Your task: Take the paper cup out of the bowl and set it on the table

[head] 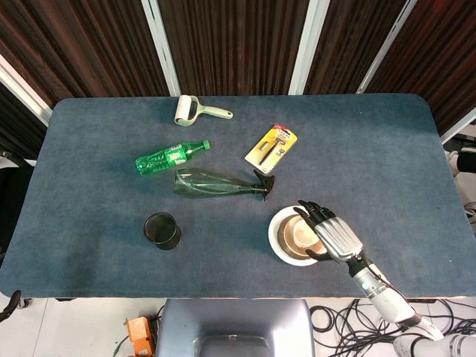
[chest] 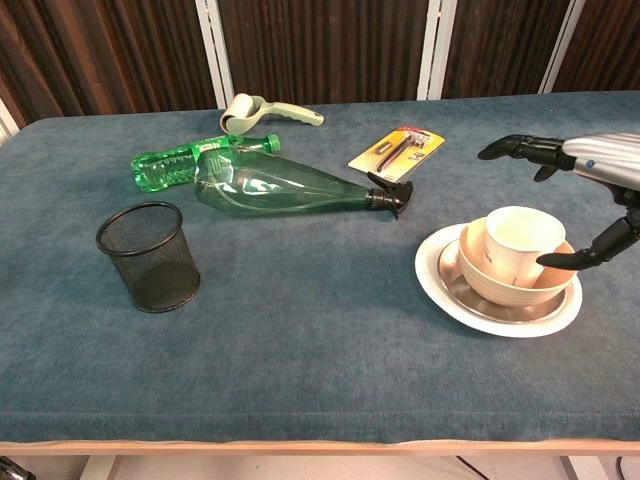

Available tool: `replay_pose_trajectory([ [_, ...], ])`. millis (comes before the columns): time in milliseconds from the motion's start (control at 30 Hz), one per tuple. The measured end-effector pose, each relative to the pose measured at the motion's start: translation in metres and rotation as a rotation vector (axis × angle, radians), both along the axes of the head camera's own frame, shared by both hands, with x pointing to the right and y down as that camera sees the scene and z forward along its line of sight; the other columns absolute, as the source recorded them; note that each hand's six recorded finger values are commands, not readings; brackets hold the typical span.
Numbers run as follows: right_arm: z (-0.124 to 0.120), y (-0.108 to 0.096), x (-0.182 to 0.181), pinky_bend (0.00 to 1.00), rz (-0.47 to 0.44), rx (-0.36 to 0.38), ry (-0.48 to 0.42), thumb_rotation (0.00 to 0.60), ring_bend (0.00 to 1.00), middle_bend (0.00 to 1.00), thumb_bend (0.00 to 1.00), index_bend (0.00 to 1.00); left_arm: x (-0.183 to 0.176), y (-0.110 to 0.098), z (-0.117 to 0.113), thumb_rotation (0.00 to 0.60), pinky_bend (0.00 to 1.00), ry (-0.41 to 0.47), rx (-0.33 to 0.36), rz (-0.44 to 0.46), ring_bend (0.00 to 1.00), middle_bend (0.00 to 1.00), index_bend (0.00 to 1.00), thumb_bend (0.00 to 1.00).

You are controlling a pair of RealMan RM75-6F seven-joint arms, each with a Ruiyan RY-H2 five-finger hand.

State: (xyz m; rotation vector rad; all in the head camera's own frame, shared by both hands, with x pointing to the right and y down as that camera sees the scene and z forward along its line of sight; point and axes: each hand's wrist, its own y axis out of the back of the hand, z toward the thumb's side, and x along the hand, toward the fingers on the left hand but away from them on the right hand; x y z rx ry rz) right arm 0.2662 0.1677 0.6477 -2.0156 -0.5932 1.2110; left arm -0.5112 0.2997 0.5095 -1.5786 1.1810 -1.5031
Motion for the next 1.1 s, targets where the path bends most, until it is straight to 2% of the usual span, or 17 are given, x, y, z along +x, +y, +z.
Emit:
replay_pose_trajectory([
  [400,0.017,-0.003,0.009,0.20,0.015,-0.022,0.046,0.600,0.07,0.08,0.16,0.14,-0.009,-0.002,-0.001,0.600,0.36,-0.010,0.013,-0.041,0.18,0.19,0.05,0.33],
  [833,0.022,-0.002,0.005,0.38,0.011,-0.007,0.021,0.600,0.27,0.25,0.16,0.32,-0.012,-0.007,0.005,0.600,0.36,-0.042,-0.007,-0.070,0.18,0.19,0.05,0.33],
  [1100,0.023,-0.003,0.006,0.49,0.018,0.001,0.022,0.600,0.36,0.30,0.16,0.39,-0.010,-0.007,0.007,0.600,0.36,-0.049,-0.018,-0.056,0.18,0.19,0.05,0.33],
])
